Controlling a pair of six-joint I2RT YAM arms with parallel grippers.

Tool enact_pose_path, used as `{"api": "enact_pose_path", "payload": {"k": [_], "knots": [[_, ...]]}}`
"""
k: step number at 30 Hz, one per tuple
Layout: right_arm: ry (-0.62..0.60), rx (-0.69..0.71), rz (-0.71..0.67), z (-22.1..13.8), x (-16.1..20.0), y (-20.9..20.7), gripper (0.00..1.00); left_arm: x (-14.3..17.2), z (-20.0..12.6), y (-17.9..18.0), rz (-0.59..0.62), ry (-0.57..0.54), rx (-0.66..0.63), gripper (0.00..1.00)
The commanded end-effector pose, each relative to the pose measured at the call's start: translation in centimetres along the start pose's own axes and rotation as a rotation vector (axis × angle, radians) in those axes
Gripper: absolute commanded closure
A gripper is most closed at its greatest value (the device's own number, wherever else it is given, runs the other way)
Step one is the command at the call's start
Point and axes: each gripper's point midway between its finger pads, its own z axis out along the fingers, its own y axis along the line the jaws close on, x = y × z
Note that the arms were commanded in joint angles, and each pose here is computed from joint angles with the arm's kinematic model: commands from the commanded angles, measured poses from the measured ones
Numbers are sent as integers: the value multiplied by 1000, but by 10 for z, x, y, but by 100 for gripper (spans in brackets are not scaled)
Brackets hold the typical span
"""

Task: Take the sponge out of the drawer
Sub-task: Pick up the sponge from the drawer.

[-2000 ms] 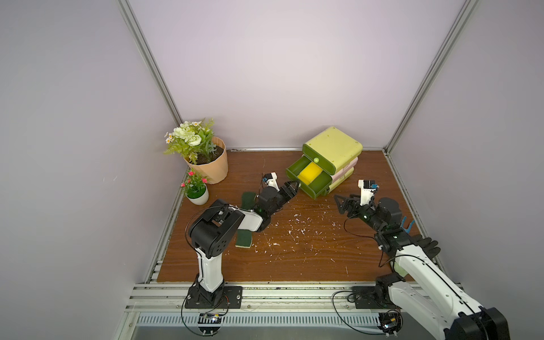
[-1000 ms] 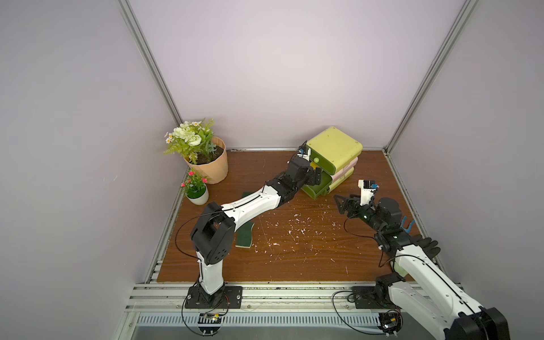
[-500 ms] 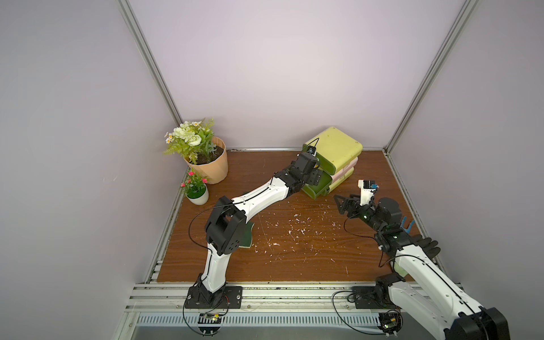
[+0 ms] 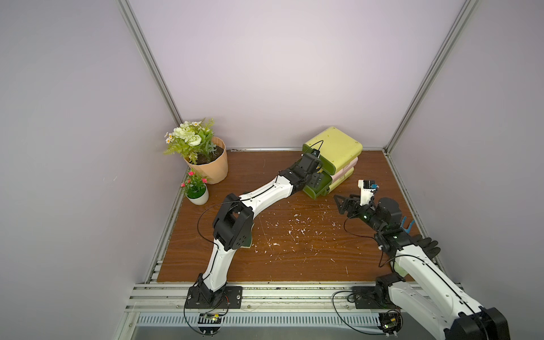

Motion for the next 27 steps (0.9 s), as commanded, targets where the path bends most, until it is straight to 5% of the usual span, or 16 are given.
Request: {"api": "enact_pose_path", "payload": {"k": [1,27], "knots": [[-26,-13,-23,0,-9,5,9,-2,7,7,-10,19,23,11],[-24,-15,-22,0,-8,5,9,9,39,23,-34,79,29,2]]}}
